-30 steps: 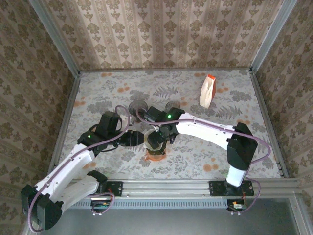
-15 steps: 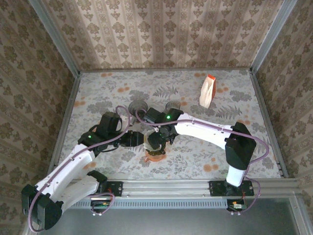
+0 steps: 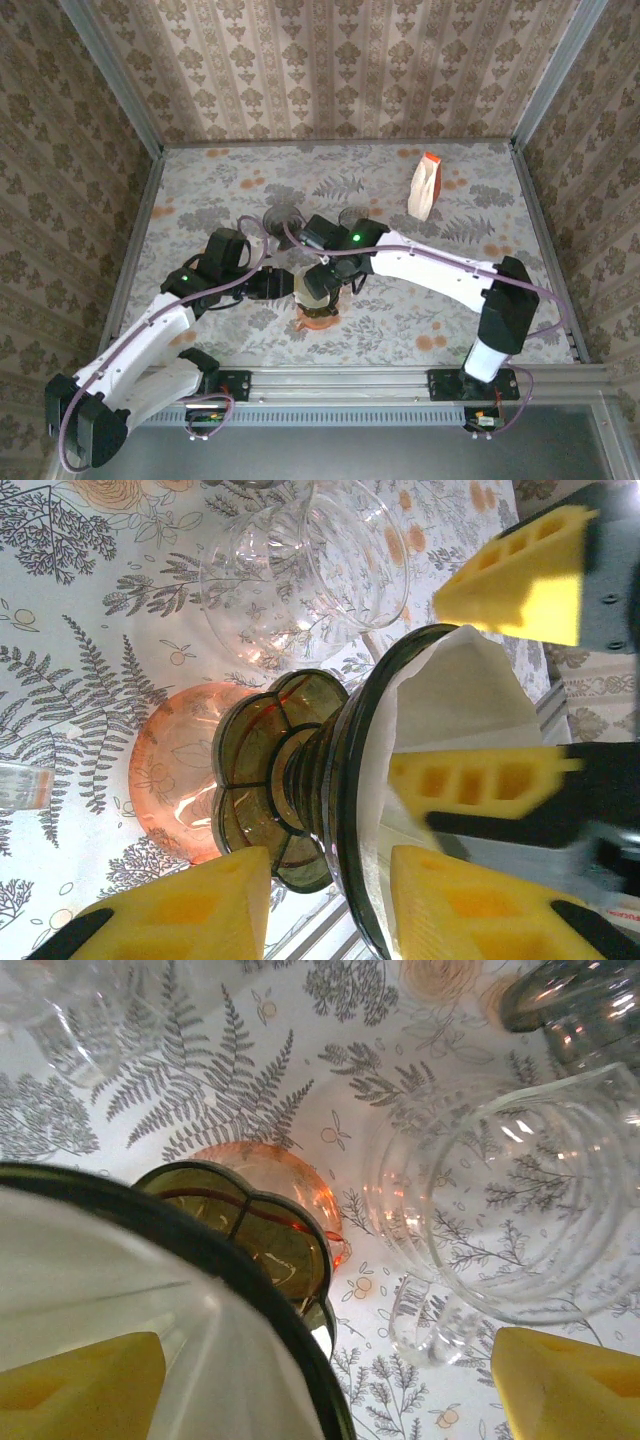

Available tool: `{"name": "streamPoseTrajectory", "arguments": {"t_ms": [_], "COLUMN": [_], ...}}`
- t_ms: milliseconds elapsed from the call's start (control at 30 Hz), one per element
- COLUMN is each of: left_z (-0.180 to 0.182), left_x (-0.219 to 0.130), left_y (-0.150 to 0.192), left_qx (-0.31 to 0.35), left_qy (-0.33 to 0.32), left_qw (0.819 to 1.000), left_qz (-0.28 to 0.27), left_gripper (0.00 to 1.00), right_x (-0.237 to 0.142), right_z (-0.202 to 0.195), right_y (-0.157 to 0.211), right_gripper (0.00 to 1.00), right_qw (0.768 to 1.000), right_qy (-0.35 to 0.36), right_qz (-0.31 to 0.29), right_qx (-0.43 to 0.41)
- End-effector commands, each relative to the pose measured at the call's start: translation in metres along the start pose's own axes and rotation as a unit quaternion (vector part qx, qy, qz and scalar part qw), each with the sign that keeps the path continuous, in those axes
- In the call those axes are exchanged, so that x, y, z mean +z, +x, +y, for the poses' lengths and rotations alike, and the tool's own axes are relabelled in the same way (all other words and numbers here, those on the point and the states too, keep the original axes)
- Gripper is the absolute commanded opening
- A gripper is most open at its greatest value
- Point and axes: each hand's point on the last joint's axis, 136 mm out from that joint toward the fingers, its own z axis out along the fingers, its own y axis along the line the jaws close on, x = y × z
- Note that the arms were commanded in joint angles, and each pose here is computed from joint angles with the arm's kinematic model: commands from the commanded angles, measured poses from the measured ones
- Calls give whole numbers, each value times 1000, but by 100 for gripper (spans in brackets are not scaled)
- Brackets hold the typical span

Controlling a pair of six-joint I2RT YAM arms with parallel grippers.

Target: Place the coffee filter in the dripper

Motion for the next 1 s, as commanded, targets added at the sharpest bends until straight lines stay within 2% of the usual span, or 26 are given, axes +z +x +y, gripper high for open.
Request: {"name": "streamPoseTrajectory", "arguments": {"t_ms": [0, 267, 367, 533, 600, 667, 800, 900, 967], "left_z": [1, 0, 0, 1, 0, 0, 1, 1, 1], "left_x": [2, 2, 2, 2, 2, 3, 3, 3, 3], "left_y": [5, 4, 4, 5, 5, 5, 5, 5, 5], "left_qx": [1, 2, 1, 1, 0, 0, 0, 1, 1], "left_qy": [6, 7, 7, 7, 8, 8, 7, 8, 8], "left_qw": [1000, 1000, 1000, 1000, 1000, 1000, 1000, 1000, 1000], "left_qz": [7, 6, 6, 6, 6, 6, 6, 6, 6], "left_gripper": [38, 37, 37, 37, 37, 37, 37, 37, 37], "right_x": [-24, -33, -33, -32, -34, -37, -49, -50, -47], "right_z": [-11, -23, -23, -25, -25, -22, -11, -5, -3], "right_y": [3, 16, 17, 19, 16, 12, 3, 4, 7], "right_gripper": [86, 81, 73, 54, 51, 53, 75, 78, 75], "right_qw": [1000, 999, 999, 998, 998, 998, 998, 999, 999], "right_qy": [19, 39, 44, 56, 56, 53, 34, 21, 16], "right_qz": [-13, -12, -10, -6, -10, -17, -50, -50, -43], "right_qx": [12, 20, 16, 9, 8, 4, -10, -7, -6]}}
